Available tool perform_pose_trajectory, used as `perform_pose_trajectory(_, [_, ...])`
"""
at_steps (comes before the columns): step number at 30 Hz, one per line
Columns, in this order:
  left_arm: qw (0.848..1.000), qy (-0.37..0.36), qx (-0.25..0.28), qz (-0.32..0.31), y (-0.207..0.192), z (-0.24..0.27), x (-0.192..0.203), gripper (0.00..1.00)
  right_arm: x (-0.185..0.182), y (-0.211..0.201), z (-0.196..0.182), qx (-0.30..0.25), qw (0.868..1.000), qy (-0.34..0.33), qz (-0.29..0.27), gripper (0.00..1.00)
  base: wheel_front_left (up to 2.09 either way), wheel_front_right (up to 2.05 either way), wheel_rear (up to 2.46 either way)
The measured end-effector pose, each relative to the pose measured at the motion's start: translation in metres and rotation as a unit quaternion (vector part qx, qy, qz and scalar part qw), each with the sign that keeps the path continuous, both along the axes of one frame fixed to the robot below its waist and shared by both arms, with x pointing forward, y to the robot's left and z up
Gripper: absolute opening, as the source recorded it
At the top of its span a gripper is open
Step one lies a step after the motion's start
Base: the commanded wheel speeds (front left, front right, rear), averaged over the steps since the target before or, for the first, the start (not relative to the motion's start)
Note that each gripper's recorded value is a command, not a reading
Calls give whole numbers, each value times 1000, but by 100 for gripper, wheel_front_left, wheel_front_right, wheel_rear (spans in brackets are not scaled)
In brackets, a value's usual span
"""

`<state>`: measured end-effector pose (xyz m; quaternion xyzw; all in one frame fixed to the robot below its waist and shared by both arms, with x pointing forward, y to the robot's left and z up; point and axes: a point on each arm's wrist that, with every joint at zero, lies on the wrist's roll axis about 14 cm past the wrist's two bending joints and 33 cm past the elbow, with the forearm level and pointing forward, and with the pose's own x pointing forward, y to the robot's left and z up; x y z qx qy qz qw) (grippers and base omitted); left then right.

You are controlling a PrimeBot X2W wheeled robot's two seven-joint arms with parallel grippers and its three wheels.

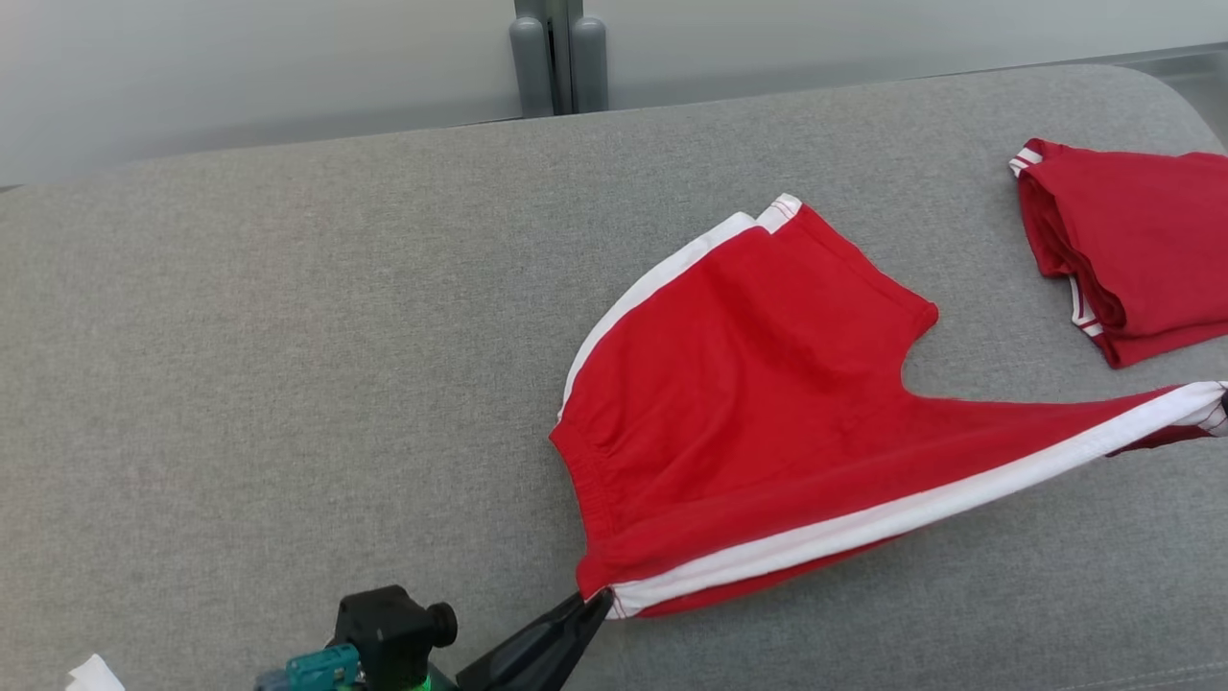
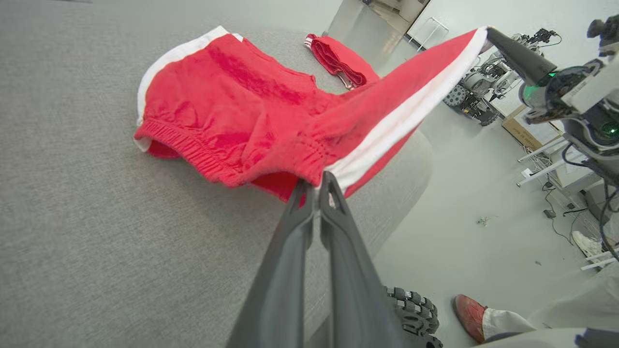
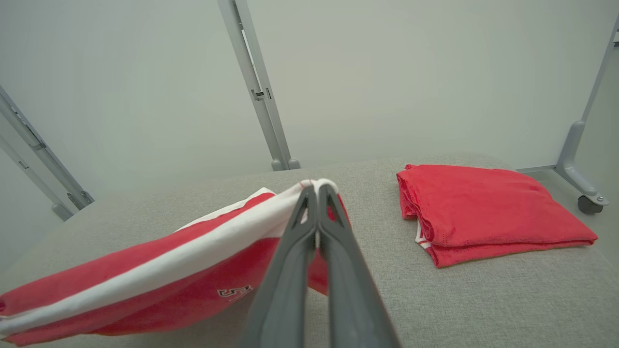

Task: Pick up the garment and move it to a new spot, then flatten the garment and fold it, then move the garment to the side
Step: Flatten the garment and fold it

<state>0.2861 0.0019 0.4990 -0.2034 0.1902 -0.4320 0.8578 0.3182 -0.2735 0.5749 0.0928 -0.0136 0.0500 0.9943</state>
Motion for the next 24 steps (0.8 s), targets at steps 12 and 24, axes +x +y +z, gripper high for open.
perform_pose_trajectory(12, [974, 126, -179, 56, -9, 13, 48, 0, 84, 5, -11, -53, 997, 40, 48, 0, 0, 0, 0])
perform_pose_trajectory(24, [925, 240, -253, 153, 19, -18, 117, 0, 192, 64, -58, -159, 962, 148, 168, 0, 0, 0, 0])
